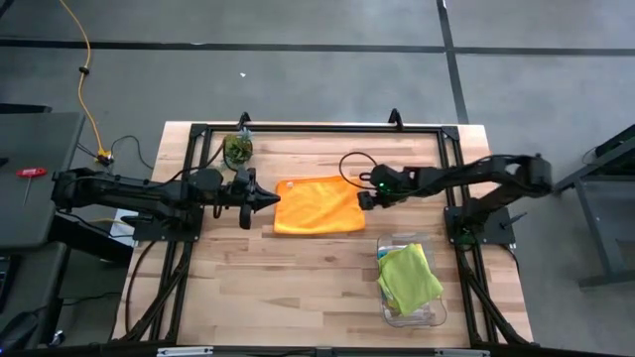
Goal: Fold microfiber towels
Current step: Fold the orange microfiber cloth
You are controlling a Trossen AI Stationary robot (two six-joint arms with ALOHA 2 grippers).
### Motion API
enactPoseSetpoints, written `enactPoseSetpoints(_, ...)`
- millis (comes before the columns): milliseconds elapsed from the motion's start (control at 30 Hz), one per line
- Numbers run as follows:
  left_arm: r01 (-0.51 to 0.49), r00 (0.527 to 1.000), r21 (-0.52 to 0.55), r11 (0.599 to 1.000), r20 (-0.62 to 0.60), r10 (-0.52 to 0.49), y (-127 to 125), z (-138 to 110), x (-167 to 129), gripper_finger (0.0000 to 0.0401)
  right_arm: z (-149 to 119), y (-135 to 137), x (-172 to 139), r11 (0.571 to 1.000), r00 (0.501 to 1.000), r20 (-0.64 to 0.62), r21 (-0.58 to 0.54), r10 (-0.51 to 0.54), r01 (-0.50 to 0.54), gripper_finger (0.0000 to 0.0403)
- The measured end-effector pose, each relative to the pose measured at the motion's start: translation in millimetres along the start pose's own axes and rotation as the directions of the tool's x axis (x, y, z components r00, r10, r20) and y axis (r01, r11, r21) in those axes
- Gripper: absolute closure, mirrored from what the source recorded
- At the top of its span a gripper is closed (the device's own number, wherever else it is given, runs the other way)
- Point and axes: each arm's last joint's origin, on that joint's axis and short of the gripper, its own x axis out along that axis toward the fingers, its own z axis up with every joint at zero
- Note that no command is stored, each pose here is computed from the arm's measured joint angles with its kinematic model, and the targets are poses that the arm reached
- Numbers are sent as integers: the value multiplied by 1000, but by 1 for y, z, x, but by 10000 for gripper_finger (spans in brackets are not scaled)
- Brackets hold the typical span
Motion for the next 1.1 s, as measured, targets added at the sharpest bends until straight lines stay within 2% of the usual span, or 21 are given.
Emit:
enactPoseSetpoints(200, -1, 1000, 0, 1000, -2, 1, 0, 0, 0, 401, 4, 1, 38, 997, 999, -5, 74, 36, -36, 110)
enactPoseSetpoints(333, -8, 1000, -1, 1000, -6, 8, 1, -1, 0, 401, 8, 7, 48, 994, 999, -2, 100, 43, -43, 110)
enactPoseSetpoints(567, -27, 1000, 5, 1000, -11, 27, 2, -2, 2, 401, 15, 19, 47, 996, 999, 2, 67, 54, -54, 110)
enactPoseSetpoints(833, -39, 999, 3, 999, -38, 39, 3, -5, 2, 401, 15, 21, 47, 996, 998, -1, 68, 57, -57, 111)
enactPoseSetpoints(1100, -62, 998, 0, 998, -26, 62, 4, -4, 2, 401, 15, 20, 47, 998, 999, 1, 48, 49, -49, 151)
